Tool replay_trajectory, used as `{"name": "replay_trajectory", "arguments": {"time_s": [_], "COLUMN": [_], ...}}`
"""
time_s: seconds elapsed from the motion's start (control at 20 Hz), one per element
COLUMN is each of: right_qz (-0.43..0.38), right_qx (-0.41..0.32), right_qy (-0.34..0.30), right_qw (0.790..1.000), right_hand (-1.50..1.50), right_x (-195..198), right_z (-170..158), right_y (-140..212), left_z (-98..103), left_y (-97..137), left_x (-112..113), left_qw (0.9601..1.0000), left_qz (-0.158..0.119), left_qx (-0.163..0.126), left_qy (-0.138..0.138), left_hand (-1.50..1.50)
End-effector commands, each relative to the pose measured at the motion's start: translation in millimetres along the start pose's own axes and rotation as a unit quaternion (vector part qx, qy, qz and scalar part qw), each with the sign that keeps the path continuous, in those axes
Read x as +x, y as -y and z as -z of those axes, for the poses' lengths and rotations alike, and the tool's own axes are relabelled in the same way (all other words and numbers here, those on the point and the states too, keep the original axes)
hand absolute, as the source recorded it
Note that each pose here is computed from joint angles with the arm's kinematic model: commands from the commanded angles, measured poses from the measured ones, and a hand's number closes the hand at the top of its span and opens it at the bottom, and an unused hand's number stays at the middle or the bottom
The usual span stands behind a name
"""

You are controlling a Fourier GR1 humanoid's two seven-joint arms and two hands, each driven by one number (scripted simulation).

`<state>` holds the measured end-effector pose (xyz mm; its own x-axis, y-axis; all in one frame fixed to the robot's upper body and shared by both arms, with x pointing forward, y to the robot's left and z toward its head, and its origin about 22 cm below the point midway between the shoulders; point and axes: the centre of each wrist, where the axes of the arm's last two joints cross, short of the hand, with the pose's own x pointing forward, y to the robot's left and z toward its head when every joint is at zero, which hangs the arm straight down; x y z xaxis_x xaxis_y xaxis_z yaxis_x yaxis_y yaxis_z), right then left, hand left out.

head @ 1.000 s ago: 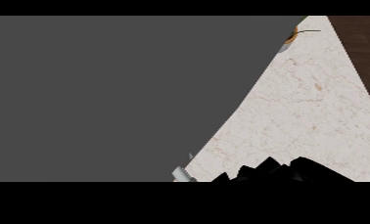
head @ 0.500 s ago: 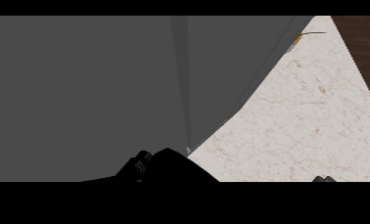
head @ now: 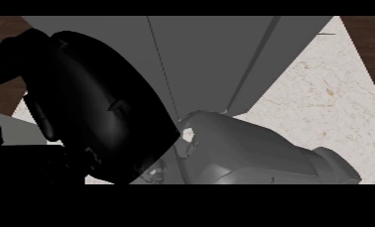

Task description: Pick up the wine, place it into the cabinet and close the cabinet

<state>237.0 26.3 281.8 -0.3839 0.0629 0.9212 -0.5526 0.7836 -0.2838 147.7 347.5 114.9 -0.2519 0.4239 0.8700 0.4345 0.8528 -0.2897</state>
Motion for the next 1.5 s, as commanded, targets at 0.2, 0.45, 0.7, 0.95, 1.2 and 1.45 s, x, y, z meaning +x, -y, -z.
{"name": "replay_trajectory", "arguments": {"time_s": [0.2,0.45,0.7,0.95,1.2,1.45], "right_qz": [-0.005,-0.015,-0.036,-0.059,-0.081,-0.089], "right_qx": [-0.07,-0.098,-0.115,-0.133,-0.152,-0.148], "right_qy": [-0.039,-0.055,-0.083,-0.082,-0.08,-0.075], "right_qw": [0.997,0.994,0.989,0.986,0.982,0.982], "right_hand": [1.5,1.5,1.5,1.5,1.5,1.5], "right_x": [-32,-73,-108,-133,-141,-152], "right_z": [68,88,86,76,70,63], "right_y": [28,52,81,98,120,124], "left_z": [-9,6,5,6,17,16], "left_y": [-29,-22,-28,-27,-20,-24], "left_x": [20,26,27,24,32,34], "left_qw": [0.9999,0.9999,0.9997,0.9997,0.9995,0.9995], "left_qz": [-0.002,0.005,0.013,0.018,0.017,0.017], "left_qx": [-0.004,0.0,0.008,0.002,-0.004,0.008], "left_qy": [0.011,0.014,0.019,0.016,0.027,0.024], "left_hand": [1.5,1.5,1.5,1.5,1.5,1.5]}}
